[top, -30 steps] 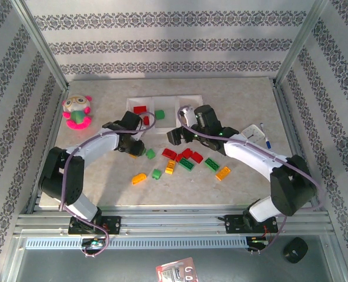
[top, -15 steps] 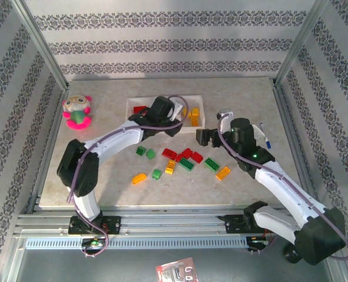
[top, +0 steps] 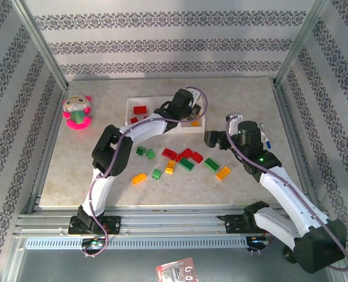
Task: Sort the legos into containers by color
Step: Place the lego in the container, then pick up the lego from the middle-left of the table.
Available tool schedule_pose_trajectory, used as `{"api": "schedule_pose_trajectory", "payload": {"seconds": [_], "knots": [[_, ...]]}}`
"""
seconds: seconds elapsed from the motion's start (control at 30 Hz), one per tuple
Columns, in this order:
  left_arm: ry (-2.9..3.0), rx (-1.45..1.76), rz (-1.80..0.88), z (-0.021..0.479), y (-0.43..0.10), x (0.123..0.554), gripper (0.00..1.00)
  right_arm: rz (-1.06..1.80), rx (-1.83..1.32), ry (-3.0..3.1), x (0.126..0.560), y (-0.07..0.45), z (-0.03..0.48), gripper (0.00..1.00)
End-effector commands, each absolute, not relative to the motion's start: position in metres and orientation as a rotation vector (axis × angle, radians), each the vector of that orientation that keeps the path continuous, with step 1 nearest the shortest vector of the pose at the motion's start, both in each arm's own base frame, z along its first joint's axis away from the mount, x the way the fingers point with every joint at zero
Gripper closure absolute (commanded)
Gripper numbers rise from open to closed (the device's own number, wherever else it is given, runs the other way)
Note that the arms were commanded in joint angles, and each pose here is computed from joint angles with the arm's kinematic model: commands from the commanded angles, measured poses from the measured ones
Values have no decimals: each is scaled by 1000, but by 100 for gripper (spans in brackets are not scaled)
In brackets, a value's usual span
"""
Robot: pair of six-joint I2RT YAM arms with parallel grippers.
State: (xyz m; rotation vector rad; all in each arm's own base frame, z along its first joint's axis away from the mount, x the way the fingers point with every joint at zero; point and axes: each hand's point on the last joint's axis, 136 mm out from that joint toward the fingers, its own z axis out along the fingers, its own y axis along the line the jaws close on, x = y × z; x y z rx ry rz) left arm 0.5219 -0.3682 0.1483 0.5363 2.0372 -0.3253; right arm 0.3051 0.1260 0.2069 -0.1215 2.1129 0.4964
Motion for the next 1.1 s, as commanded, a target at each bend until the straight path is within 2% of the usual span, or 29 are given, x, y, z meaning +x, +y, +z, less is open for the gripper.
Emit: {"api": "schedule_pose_trajectory", "payload": {"seconds": [0.0, 0.1, 0.17, 0.3, 0.4, 0.5, 0.7, 1.07], "knots": [[1964, 460, -306, 161, -366, 548, 83, 500, -136, 2091, 304, 125, 221, 2], [1969, 459, -309, 153, -368, 556, 83, 496, -112, 2094, 301, 121, 218, 2], [1964, 472, -320, 154, -372, 558, 76, 496, -98, 2100, 299, 119, 215, 2], [1944, 489, -343, 171, -377, 558, 42, 493, -97, 2107, 297, 118, 211, 2], [1937, 504, -332, 185, -373, 552, 26, 488, -107, 2107, 298, 119, 212, 2], [1928, 521, -332, 199, -366, 540, 16, 491, -127, 2104, 300, 121, 215, 2], [1970, 485, -335, 213, -335, 499, 6, 510, -178, 2105, 304, 129, 218, 2], [2194, 329, -234, 191, -265, 398, 0, 555, -268, 2102, 315, 145, 219, 2]]}}
